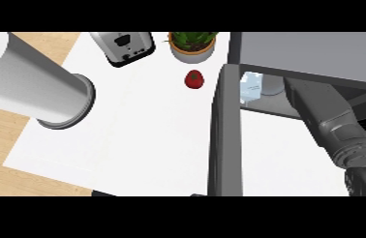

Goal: Pick up the milk, place it into the microwave and close the microwave

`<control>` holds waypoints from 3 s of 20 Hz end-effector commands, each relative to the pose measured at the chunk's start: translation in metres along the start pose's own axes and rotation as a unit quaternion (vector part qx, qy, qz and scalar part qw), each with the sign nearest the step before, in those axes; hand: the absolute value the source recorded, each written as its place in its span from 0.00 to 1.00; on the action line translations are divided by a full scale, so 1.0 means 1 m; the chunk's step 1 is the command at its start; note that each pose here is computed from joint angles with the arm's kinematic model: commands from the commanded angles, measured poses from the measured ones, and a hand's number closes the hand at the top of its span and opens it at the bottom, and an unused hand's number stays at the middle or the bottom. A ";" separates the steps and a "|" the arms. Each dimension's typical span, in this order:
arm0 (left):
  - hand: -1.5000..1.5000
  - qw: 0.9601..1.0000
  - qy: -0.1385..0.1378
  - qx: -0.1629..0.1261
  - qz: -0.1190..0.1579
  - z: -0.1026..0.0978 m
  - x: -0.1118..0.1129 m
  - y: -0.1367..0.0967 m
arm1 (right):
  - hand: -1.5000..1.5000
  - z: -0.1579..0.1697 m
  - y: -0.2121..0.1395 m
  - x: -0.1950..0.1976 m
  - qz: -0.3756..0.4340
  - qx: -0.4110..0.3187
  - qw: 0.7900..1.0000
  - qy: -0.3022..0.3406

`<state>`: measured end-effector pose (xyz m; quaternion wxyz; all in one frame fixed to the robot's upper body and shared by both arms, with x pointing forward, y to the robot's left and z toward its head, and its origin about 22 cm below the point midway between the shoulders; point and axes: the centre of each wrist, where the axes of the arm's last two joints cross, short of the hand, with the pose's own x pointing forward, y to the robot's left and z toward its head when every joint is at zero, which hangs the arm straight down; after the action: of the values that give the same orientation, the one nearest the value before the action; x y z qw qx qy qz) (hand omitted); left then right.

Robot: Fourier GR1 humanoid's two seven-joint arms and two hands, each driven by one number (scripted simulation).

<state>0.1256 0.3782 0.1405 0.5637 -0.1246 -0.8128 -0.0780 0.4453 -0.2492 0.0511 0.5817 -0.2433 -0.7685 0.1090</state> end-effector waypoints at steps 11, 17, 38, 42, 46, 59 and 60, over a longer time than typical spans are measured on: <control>0.00 0.999 0.036 0.000 0.014 0.000 -0.021 -0.004 | 0.00 -0.022 0.027 0.049 -0.027 -0.039 0.998 -0.038; 0.00 0.999 0.042 -0.006 0.025 0.007 -0.031 -0.015 | 0.00 -0.016 0.022 0.035 -0.009 -0.011 0.999 -0.037; 0.00 0.980 0.099 -0.164 0.056 -0.004 -0.102 -0.064 | 0.00 0.065 0.048 -0.045 -0.313 0.123 0.942 0.002; 0.00 0.979 0.103 -0.170 0.042 -0.022 -0.116 -0.081 | 0.00 0.105 0.078 -0.059 -0.332 0.150 0.931 0.007; 0.00 0.980 0.105 -0.168 0.031 -0.037 -0.124 -0.078 | 0.00 0.140 0.077 -0.083 -0.319 0.168 0.932 0.031; 1.00 0.968 0.140 -0.208 -0.022 -0.077 -0.163 -0.110 | 0.00 0.244 -0.006 -0.154 -0.277 0.108 0.953 0.055; 1.00 0.965 0.132 -0.226 -0.018 -0.081 -0.158 -0.115 | 0.00 0.273 -0.022 -0.165 -0.276 0.107 0.953 0.069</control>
<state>0.2078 0.2451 0.0249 0.6273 -0.2176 -0.7018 -0.2580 0.2597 -0.2865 -0.1473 0.6635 0.0400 -0.7468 0.0212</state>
